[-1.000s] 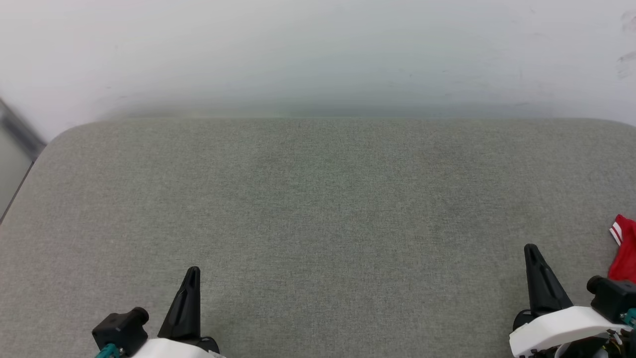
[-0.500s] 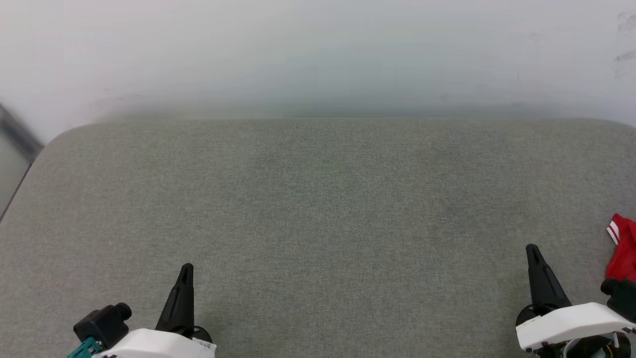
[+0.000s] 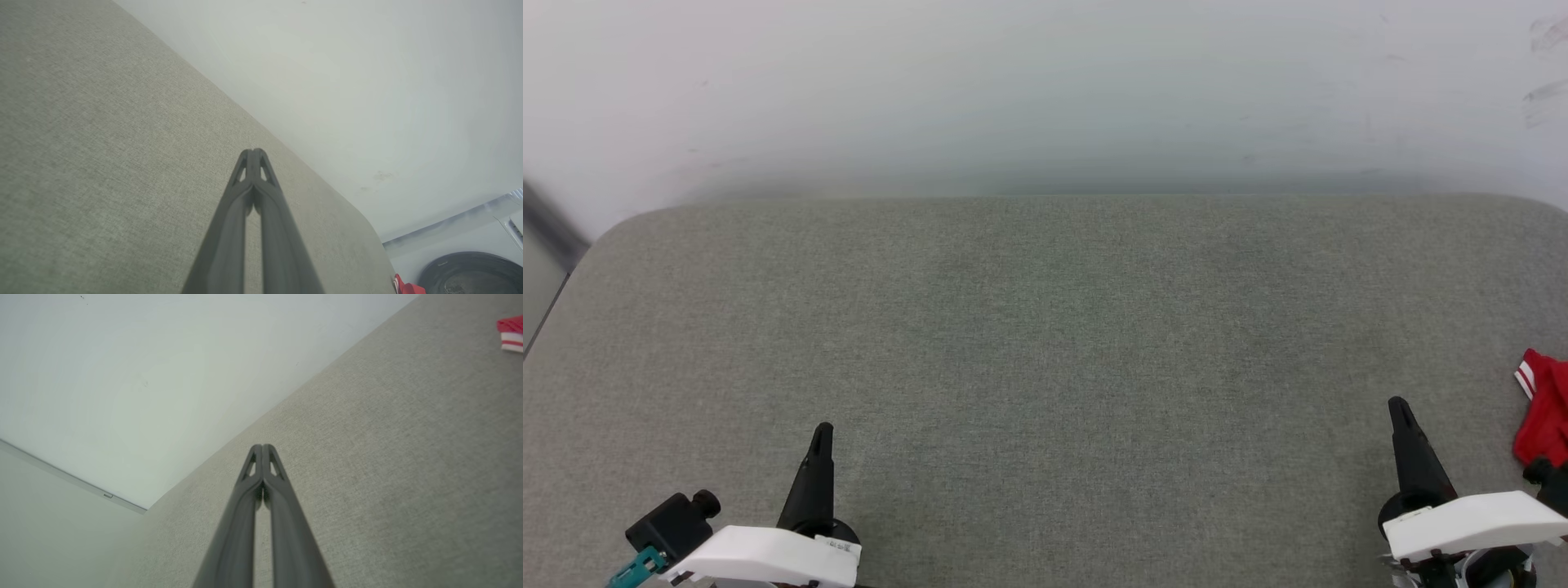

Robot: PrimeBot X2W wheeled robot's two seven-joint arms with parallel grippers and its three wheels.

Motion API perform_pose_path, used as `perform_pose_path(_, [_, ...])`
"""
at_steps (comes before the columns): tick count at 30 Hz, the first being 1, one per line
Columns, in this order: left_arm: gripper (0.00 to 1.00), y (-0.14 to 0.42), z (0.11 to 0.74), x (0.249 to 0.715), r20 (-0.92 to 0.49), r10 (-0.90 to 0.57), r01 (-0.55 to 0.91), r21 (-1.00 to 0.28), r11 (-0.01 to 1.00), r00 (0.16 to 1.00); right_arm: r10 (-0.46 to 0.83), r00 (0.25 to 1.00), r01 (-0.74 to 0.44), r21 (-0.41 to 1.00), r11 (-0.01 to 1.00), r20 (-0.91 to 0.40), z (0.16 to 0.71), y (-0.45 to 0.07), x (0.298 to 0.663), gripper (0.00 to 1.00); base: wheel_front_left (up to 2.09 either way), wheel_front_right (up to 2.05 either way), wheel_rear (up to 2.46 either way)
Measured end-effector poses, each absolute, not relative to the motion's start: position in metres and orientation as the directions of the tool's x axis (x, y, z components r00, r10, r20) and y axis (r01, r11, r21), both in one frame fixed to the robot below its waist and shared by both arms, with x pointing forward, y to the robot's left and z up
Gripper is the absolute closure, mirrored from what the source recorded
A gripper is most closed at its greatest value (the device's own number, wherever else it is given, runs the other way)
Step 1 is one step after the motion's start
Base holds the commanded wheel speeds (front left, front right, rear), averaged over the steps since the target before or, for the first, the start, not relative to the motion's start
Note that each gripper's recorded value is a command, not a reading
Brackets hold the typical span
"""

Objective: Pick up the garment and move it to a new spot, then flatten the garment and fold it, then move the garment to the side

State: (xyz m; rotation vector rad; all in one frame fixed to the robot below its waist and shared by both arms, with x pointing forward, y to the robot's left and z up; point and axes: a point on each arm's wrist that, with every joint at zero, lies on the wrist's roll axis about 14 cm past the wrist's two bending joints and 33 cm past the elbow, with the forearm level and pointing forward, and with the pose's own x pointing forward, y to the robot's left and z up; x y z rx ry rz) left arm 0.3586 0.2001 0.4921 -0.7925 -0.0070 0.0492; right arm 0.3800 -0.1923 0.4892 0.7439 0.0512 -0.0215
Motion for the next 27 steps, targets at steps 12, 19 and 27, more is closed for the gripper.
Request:
perform_pose_path(12, [1.0, 0.2014, 0.4918, 0.3636, -0.027, 0.047, -0.049, -0.807, 0.588, 0.999, -0.005, 0.998, 0.047, 0.783, 0.62, -0.057, 0.4905, -0.194, 0.382, 1.0, 0.0, 0.0, 0.0])
perform_pose_path(19, [1.0, 0.202, 0.4907, 0.3657, -0.037, 0.045, -0.055, -0.85, 0.524, 0.998, -0.006, 0.999, 0.048, 0.831, 0.554, -0.054, 0.492, -0.1948, 0.3833, 1.0, 0.0, 0.0, 0.0])
perform_pose_path(27, [1.0, 0.2031, 0.4915, 0.3686, -0.04, 0.044, -0.056, -0.89, 0.452, 0.998, -0.004, 0.999, 0.047, 0.877, 0.478, -0.052, 0.4935, -0.1952, 0.3846, 1.0, 0.0, 0.0, 0.0])
